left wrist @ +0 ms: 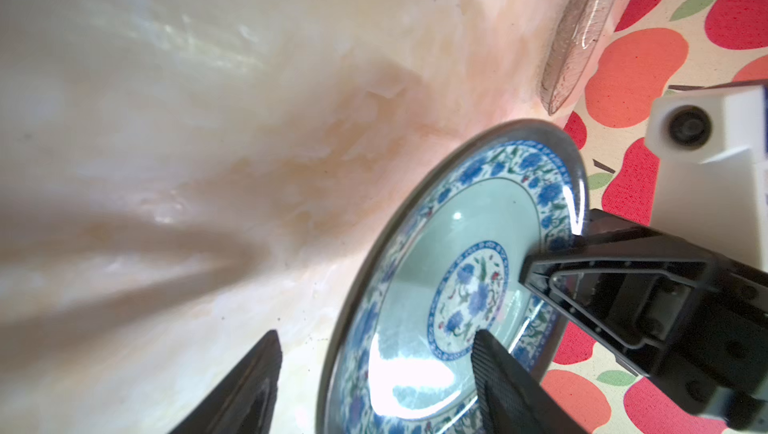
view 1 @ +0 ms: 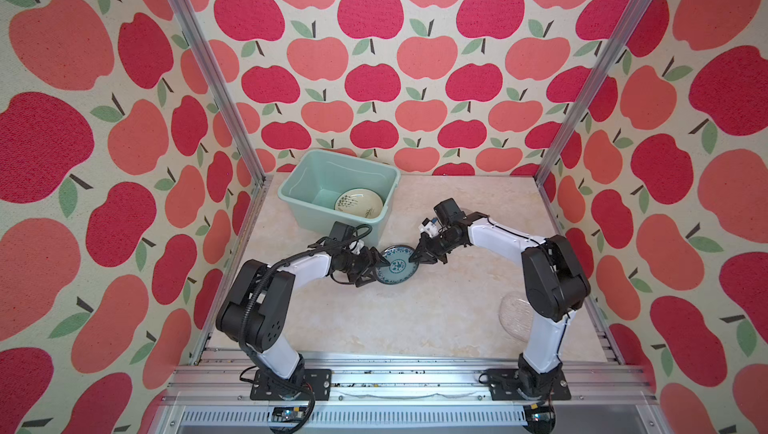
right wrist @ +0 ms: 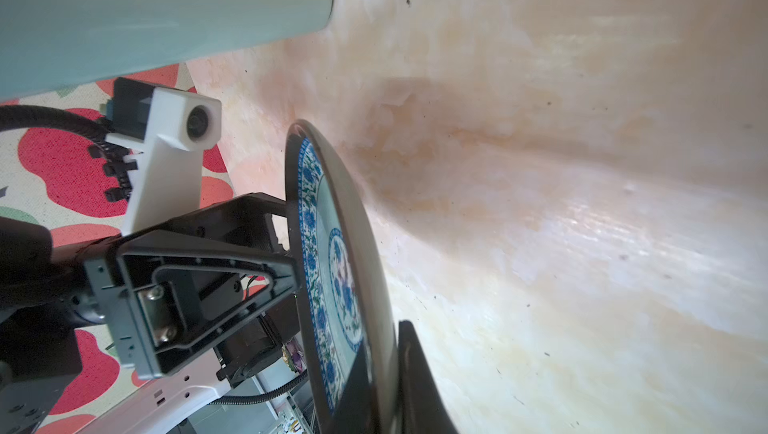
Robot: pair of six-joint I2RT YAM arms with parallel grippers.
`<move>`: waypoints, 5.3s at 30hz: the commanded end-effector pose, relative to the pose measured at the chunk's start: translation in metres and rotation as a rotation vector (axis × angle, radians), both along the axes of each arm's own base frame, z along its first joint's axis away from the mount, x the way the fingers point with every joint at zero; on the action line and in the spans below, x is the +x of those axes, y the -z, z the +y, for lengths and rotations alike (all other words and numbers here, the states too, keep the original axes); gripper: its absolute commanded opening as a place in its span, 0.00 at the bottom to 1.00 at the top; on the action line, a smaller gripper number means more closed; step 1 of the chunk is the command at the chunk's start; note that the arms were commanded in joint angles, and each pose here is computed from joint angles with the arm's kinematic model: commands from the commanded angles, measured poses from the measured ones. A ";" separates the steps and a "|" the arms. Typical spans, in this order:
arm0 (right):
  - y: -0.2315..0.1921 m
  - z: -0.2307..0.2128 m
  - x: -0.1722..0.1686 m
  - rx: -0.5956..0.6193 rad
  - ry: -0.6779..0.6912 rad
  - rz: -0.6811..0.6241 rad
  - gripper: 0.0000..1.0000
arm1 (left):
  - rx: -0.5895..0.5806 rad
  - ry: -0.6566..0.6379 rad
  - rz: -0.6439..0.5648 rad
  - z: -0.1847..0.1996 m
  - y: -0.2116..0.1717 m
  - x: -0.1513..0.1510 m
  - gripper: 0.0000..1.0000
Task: Place the plates into the plastic bin on the countertop
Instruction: 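Grip the blue-and-white plate rim with both grippers and tilt it upright, then lift the blue-and-white plate with the left gripper while the right releases it, then carry the blue-and-white plate into the green bin with the left gripper, then lower the blue-and-white plate onto the stack and open the left gripper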
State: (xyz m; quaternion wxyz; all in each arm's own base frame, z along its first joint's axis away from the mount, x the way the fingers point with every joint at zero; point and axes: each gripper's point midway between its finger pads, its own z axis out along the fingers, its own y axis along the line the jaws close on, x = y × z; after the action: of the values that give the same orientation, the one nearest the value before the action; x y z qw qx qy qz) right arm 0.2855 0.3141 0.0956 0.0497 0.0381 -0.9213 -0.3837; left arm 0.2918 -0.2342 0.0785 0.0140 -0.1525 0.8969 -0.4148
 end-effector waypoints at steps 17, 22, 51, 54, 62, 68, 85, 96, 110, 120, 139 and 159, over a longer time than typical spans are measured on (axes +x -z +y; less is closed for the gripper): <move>-0.131 -0.013 -0.061 0.331 -0.066 -0.252 0.05 | -0.051 0.064 -0.394 0.030 -0.122 -0.067 0.76; -0.138 -0.006 -0.068 0.356 -0.095 -0.263 0.05 | -0.142 0.076 -0.433 0.018 -0.136 -0.066 0.70; -0.132 0.000 -0.065 0.423 -0.056 -0.279 0.07 | -0.216 0.033 -0.450 -0.018 -0.159 -0.048 0.01; -0.132 -0.002 -0.064 0.412 -0.054 -0.287 0.16 | -0.208 0.019 -0.460 -0.018 -0.164 -0.043 0.00; -0.135 -0.034 -0.050 0.326 -0.001 -0.364 0.48 | -0.085 0.003 -0.523 -0.002 -0.189 -0.015 0.00; -0.137 -0.076 -0.036 0.277 0.107 -0.408 0.49 | 0.070 -0.005 -0.614 0.034 -0.231 0.032 0.00; -0.069 -0.104 -0.038 0.168 0.158 -0.279 0.48 | 0.403 0.157 -0.685 0.108 -0.218 0.184 0.00; -0.026 -0.102 -0.039 0.115 0.138 -0.131 0.48 | 0.388 0.285 -0.624 0.106 -0.152 0.227 0.00; -0.009 -0.097 -0.034 0.114 0.123 -0.066 0.45 | 0.407 0.362 -0.592 0.093 -0.104 0.240 0.00; -0.007 -0.096 -0.034 0.117 0.122 -0.059 0.44 | 0.360 0.395 -0.555 0.075 -0.079 0.243 0.00; -0.002 -0.094 -0.032 0.126 0.120 -0.037 0.43 | 0.399 0.374 -0.497 0.079 -0.051 0.250 0.28; 0.000 -0.091 -0.031 0.140 0.117 -0.023 0.41 | 0.528 0.333 -0.428 0.096 -0.017 0.262 0.56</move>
State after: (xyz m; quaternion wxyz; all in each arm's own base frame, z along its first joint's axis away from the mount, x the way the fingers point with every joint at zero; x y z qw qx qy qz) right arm 0.2480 0.2198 0.0903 0.0192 -0.0150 -0.8989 -0.4375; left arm 0.5491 -0.1393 0.0961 0.1673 0.0956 0.9608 -0.1996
